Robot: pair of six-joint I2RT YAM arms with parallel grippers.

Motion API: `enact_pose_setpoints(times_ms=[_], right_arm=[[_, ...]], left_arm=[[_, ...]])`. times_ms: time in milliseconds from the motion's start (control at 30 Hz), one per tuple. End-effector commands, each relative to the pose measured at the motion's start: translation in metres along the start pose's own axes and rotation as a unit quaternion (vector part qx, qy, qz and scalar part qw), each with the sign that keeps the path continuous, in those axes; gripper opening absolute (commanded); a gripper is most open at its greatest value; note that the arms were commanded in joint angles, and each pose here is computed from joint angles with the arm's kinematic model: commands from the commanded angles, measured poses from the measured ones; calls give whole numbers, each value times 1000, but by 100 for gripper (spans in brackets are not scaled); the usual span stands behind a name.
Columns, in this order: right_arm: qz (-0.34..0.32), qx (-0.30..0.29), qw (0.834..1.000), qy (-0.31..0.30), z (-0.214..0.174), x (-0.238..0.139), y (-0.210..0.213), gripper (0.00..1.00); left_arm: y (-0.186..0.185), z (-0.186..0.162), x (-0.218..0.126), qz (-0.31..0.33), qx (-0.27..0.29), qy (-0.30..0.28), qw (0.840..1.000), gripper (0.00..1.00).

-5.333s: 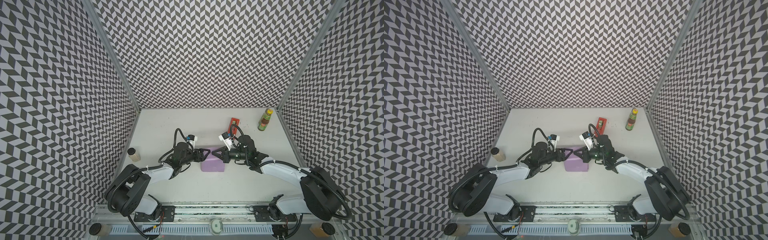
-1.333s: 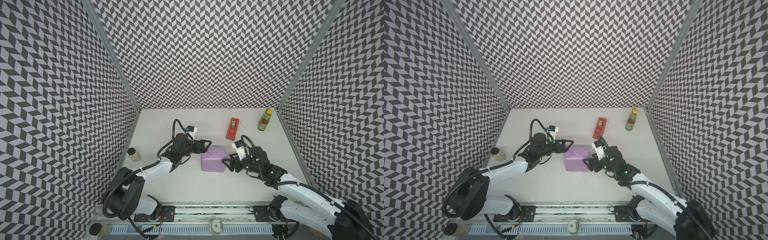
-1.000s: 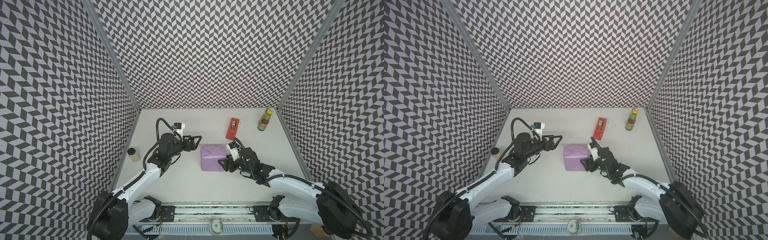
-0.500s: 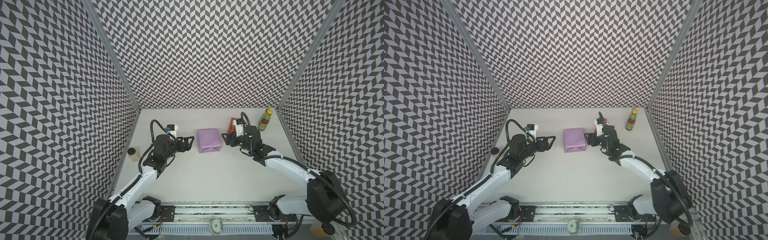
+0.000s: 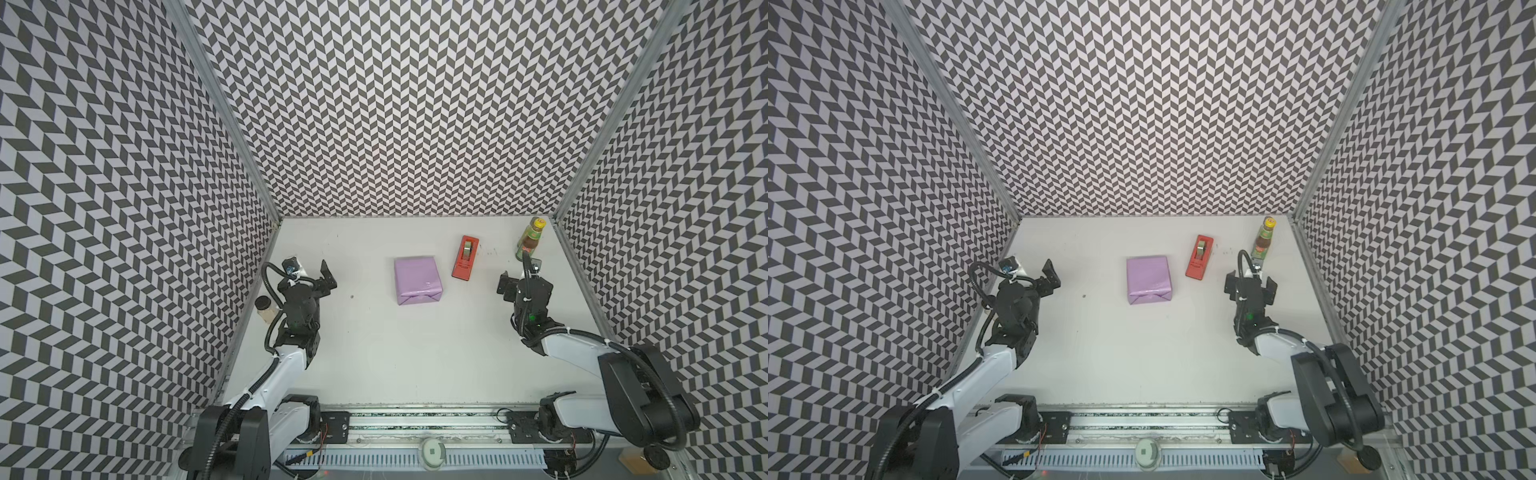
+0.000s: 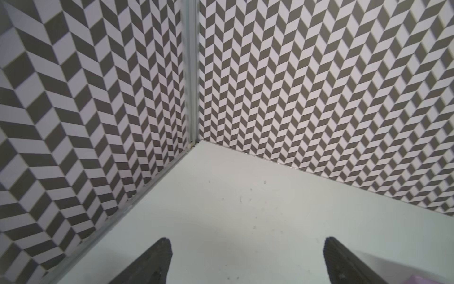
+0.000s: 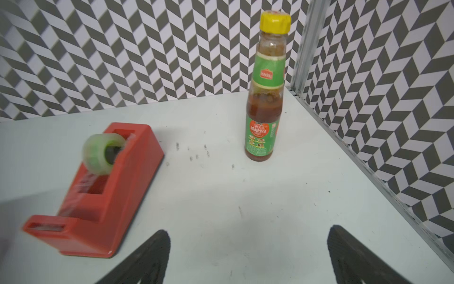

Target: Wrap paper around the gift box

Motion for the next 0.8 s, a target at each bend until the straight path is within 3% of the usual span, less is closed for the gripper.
enact_pose_setpoints(times_ms=[0,100,167,233,300,333,400,467,600,767], right_arm=[[55,4,996,-77,27,-2,13,100],[95,9,987,-126,38,-17,14,100],[121,17,981,-152,42,-24,12,100],[139,13,980,-140,23,-27,5,99],[152,18,972,-181,27,-36,2,99],[143,19,974,-176,24,-34,1,99],[133,16,980,-145,20,-27,2,99],[131,10,983,-128,20,-17,7,99],[130,24,979,-156,24,-20,1,99],[125,27,983,-134,21,-10,1,99]], left_arm=[[-9,-11,8,-20,70,-31,997,97],[-23,-40,21,-63,85,-17,994,99],[-30,-38,22,-91,86,-36,991,98],[-30,-45,24,-98,81,-34,991,99],[-32,-54,24,-120,81,-53,988,100],[-32,-51,22,-118,81,-66,987,100],[-32,-57,28,-120,78,-28,989,100],[-31,-53,25,-115,80,-54,989,100],[-32,-55,26,-118,81,-45,989,100],[-32,-55,26,-119,81,-43,989,100]])
Point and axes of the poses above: each gripper's point midway between its finger pads, its own x axis out along the fingers, its own y axis along the line the jaws close on, z = x × y, the point moved 2 cm from there along -x, back along the fingers, and after that the axes turned 13 degrees about x, right-handed, at the moved point
